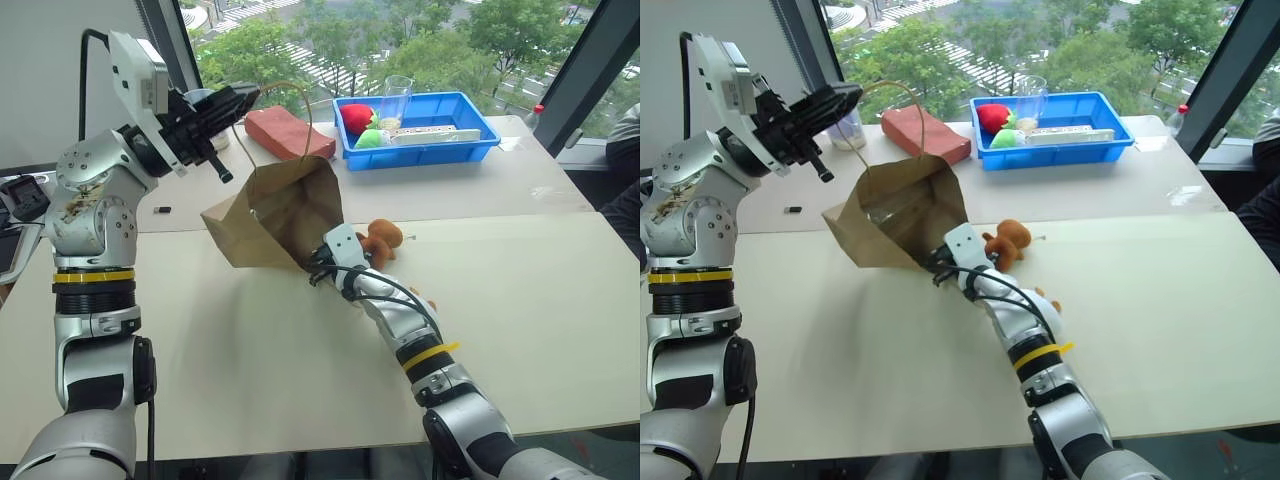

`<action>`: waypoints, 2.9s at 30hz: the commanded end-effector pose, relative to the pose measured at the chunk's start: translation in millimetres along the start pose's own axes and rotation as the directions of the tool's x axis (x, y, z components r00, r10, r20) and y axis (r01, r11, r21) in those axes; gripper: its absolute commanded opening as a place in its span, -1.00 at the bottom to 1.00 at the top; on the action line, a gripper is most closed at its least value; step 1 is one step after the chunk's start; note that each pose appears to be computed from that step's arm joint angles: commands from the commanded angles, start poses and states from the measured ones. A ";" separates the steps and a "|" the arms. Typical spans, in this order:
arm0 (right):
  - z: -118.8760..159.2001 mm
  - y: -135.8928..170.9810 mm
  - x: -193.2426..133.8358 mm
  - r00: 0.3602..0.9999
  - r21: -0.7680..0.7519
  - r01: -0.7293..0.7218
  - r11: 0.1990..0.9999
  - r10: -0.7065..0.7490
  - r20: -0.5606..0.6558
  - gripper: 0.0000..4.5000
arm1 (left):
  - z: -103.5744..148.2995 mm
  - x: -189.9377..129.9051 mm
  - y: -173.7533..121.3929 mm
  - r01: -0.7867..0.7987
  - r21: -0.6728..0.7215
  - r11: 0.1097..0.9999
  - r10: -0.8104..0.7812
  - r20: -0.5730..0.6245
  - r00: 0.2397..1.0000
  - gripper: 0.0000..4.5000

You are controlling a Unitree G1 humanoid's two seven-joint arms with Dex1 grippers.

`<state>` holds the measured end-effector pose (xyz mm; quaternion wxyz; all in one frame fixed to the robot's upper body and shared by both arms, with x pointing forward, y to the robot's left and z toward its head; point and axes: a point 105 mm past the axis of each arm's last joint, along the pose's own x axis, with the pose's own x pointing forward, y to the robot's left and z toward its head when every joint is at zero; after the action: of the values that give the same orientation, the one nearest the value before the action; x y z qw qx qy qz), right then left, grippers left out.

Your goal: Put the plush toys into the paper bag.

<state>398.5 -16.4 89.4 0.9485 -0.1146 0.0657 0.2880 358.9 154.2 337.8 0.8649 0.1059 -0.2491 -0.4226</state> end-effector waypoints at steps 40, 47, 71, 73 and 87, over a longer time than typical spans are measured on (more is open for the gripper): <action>106.3 -39.5 -137.2 0.917 0.008 -0.332 0.943 0.321 0.237 0.97 | -29.5 -14.3 -46.2 0.171 -0.007 0.985 -0.170 -0.131 0.977 -1.00; 36.0 -57.2 -194.2 0.943 0.016 -0.323 0.946 0.324 -0.081 0.97 | -33.6 -16.3 -49.5 0.177 -0.021 0.984 -0.178 -0.143 0.974 -1.00; 3.1 -56.0 -185.9 0.950 -0.002 -0.293 0.956 0.291 -0.114 -0.90 | -34.0 -14.5 -54.1 0.204 -0.024 0.979 -0.205 -0.148 0.967 -1.00; 24.9 -43.6 -171.4 0.947 0.006 -0.320 0.947 0.320 -0.037 -1.00 | -33.3 -12.8 -53.8 0.206 -0.020 0.978 -0.207 -0.143 0.968 -1.00; 77.8 11.0 -70.1 0.931 0.100 -0.363 0.926 0.357 0.070 -1.00 | -25.1 -0.6 -63.5 0.254 -0.018 0.967 -0.254 -0.096 0.962 -1.00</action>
<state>332.6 -33.0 162.9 0.8802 -0.0361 0.1071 0.4610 336.6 119.0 275.7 0.8258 0.1472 -0.1591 -0.5206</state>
